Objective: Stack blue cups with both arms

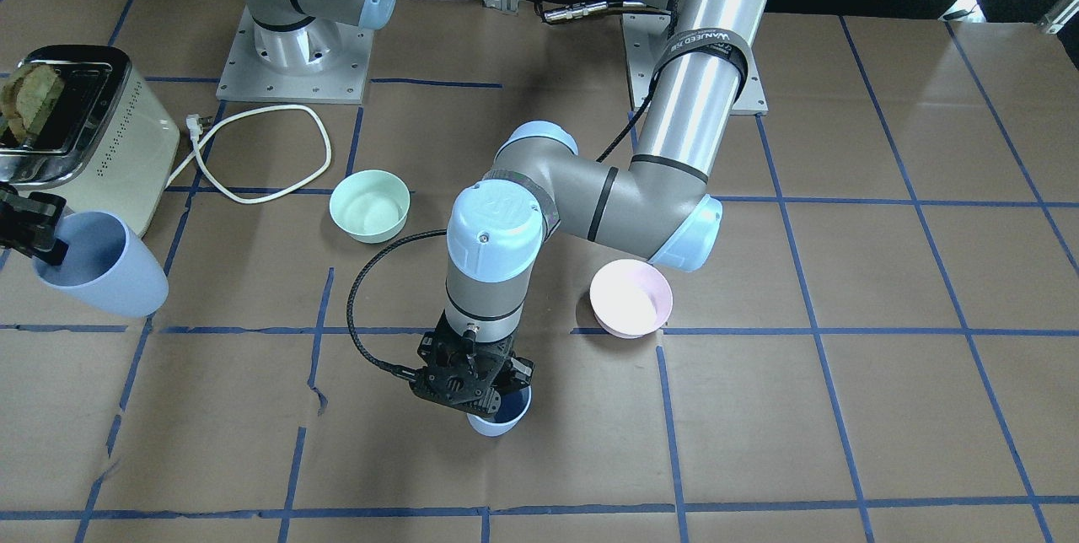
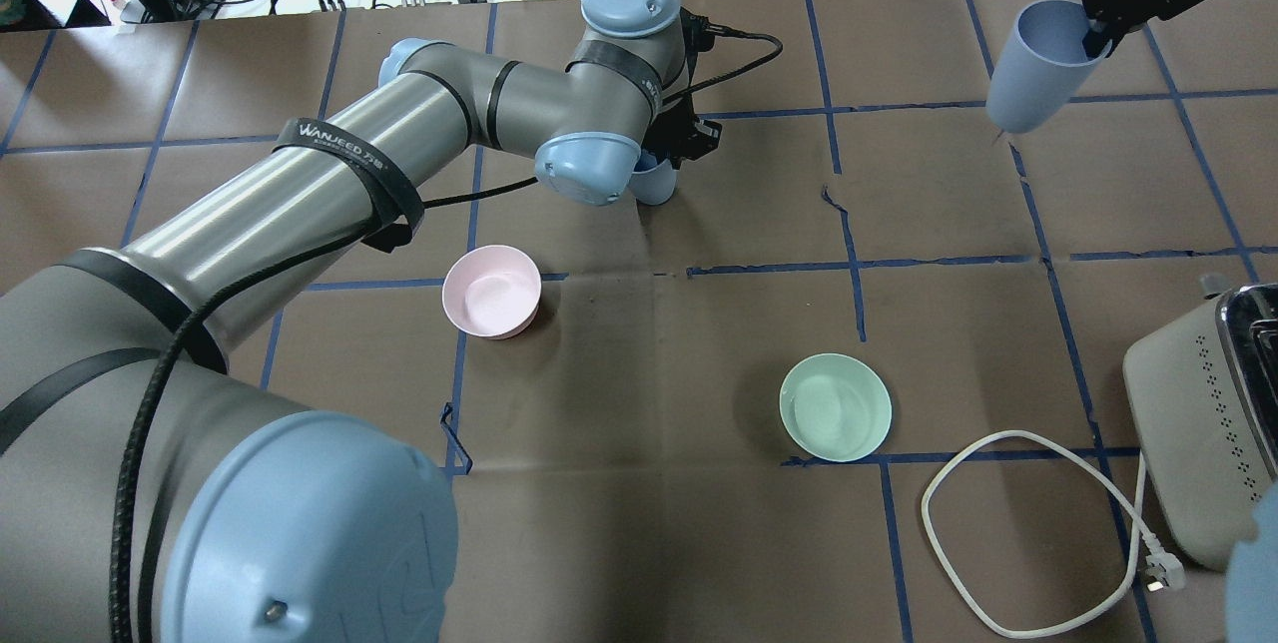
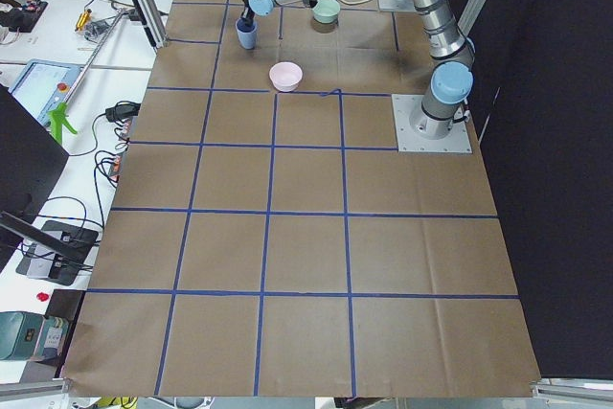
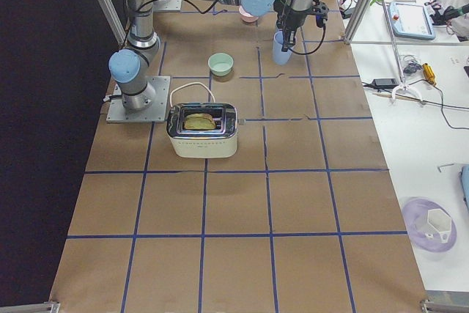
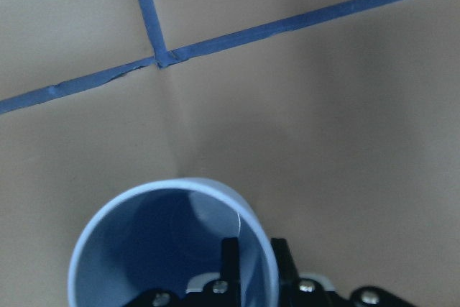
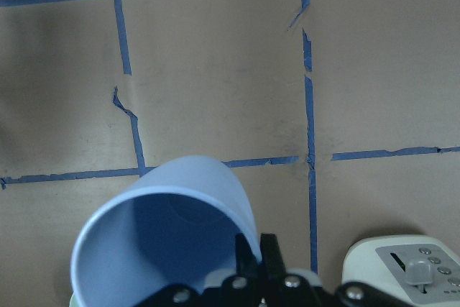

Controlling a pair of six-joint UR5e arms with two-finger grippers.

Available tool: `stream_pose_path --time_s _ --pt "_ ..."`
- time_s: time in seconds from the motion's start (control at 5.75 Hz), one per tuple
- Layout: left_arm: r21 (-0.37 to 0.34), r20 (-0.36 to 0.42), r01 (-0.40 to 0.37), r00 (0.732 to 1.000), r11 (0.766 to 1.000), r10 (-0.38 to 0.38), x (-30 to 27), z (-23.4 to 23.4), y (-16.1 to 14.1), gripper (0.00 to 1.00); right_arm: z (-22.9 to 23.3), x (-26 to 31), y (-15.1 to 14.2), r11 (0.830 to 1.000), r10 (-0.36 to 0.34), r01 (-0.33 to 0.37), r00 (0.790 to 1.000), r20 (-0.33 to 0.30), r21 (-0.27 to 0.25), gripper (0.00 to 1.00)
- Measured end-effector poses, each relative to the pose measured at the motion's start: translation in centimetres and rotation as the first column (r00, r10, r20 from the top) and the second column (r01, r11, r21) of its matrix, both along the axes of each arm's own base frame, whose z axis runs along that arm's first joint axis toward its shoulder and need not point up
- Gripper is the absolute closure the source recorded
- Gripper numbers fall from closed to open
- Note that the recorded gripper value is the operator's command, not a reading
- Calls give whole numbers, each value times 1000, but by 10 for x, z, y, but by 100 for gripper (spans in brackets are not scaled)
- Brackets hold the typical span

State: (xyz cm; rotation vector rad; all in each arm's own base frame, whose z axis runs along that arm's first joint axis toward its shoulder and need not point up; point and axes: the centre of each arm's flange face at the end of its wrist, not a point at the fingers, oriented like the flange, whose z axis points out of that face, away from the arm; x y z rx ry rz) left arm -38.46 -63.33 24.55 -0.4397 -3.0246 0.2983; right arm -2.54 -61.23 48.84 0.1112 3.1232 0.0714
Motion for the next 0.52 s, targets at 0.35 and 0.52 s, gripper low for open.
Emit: stream_pose_path --time_s 0.35,0.52 --pt "-7 -3 3 1000 1000 -3 0 23 6 1 -1 2 -4 1000 -2 2 1000 -2 -12 92" --pt "5 2 1 1000 1000 -1 6 58 17 1 -1 16 -10 999 -2 2 1000 -8 -37 92"
